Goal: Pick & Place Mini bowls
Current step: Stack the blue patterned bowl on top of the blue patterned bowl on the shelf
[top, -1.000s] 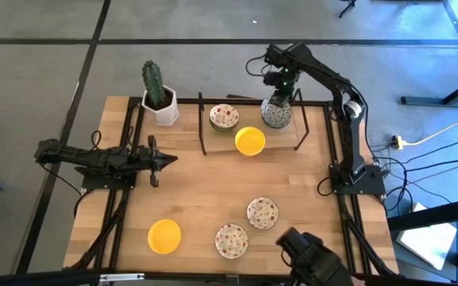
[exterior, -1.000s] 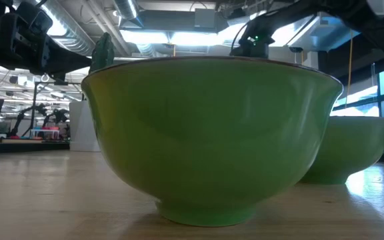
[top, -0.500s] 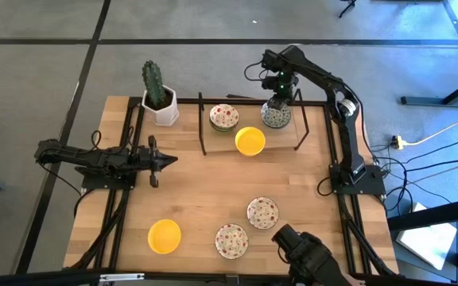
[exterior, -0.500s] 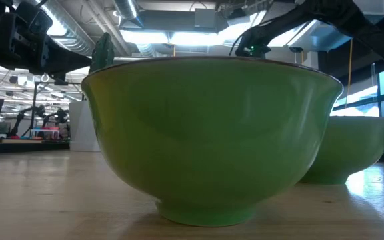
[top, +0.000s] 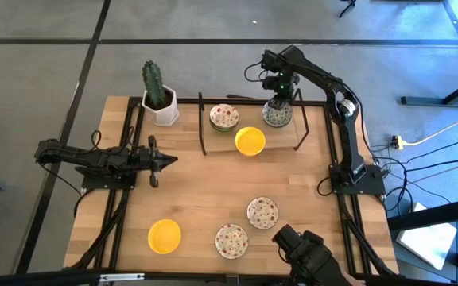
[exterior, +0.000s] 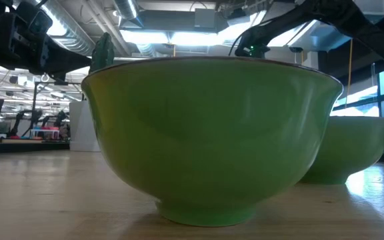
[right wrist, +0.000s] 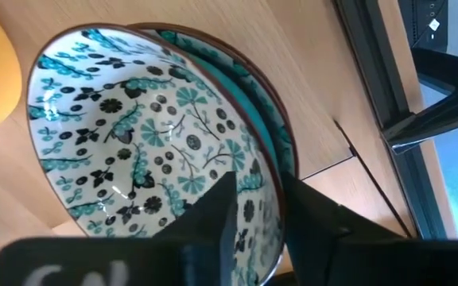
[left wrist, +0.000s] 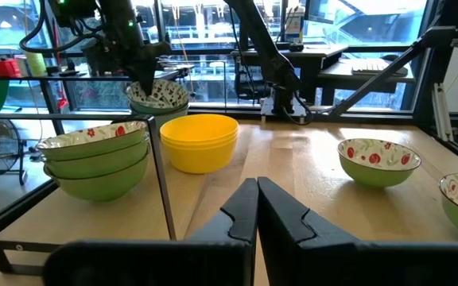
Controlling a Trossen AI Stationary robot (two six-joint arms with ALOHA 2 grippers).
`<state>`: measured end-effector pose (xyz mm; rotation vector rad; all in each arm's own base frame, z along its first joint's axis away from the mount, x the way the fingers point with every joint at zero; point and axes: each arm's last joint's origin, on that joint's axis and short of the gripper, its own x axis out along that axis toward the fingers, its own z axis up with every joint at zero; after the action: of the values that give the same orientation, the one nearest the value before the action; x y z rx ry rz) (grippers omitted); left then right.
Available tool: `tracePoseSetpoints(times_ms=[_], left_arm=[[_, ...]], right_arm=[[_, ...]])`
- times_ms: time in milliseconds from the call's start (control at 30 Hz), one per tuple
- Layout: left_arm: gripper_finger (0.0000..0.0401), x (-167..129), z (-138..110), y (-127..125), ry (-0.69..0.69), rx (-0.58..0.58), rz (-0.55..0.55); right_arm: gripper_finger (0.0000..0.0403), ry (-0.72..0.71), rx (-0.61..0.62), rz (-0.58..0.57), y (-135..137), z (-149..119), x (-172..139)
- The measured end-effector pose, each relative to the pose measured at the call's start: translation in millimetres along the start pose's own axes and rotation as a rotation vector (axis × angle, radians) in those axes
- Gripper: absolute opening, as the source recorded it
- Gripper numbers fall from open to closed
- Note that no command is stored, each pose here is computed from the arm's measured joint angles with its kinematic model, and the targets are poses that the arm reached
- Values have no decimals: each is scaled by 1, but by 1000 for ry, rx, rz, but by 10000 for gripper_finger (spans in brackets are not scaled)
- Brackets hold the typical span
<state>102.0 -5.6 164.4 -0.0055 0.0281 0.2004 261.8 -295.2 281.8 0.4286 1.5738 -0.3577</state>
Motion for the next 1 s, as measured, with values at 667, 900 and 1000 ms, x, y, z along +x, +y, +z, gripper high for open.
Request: tracePoseSetpoints(times_ms=[667,900,1000], left_arm=[[4,0,0,0,0,0,0],[4,0,0,0,0,0,3],[4,0,0,0,0,0,3]], right_arm=[[186,-24,-26,-20,1,-5,-10],[206,-41,-38,-113,2,-14,-25],[205,-62,-33,-153,2,-16,-31]])
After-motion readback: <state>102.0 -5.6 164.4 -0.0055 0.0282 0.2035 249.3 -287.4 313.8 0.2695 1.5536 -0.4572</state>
